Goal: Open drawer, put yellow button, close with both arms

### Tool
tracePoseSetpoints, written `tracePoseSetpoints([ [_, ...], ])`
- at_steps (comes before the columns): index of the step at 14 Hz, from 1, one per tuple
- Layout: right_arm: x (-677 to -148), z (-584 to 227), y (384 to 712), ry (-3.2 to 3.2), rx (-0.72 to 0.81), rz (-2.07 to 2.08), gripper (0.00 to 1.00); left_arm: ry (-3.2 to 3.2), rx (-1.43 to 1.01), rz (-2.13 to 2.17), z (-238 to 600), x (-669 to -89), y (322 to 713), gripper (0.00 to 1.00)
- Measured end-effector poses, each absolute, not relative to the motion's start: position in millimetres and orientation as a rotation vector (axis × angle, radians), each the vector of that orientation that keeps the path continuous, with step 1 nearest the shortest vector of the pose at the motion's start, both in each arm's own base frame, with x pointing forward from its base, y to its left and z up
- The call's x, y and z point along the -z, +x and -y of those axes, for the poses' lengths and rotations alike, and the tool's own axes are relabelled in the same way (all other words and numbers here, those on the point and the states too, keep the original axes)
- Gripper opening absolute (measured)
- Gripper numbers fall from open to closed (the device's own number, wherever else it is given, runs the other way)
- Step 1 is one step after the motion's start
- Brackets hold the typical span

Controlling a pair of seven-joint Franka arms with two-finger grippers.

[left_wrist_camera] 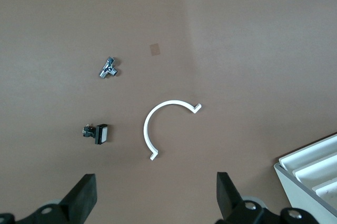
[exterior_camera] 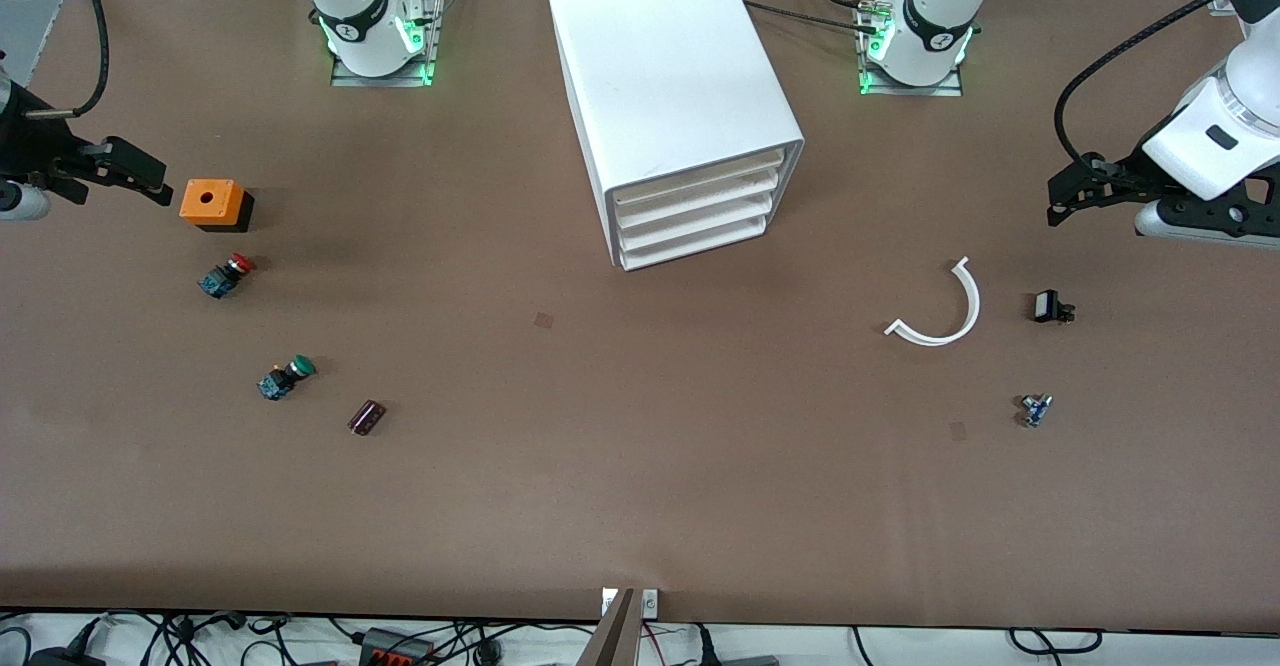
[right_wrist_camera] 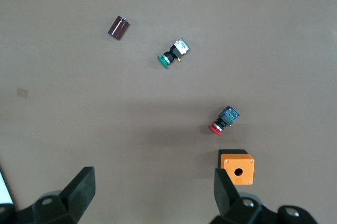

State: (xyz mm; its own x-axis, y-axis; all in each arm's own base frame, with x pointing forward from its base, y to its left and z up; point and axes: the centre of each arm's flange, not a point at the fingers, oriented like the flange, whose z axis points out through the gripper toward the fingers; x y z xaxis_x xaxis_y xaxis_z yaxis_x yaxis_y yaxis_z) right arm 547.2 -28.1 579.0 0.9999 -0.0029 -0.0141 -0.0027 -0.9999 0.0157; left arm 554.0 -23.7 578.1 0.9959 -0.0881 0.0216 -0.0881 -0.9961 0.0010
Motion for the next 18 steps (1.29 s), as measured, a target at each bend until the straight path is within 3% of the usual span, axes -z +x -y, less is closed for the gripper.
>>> tracePoseSetpoints([
  [18,-579.3,30.0,545.7,3.125,0.026,0.009,1.0,3.137,0.028,0.127,24.6,-583.8,543.0,1.0],
])
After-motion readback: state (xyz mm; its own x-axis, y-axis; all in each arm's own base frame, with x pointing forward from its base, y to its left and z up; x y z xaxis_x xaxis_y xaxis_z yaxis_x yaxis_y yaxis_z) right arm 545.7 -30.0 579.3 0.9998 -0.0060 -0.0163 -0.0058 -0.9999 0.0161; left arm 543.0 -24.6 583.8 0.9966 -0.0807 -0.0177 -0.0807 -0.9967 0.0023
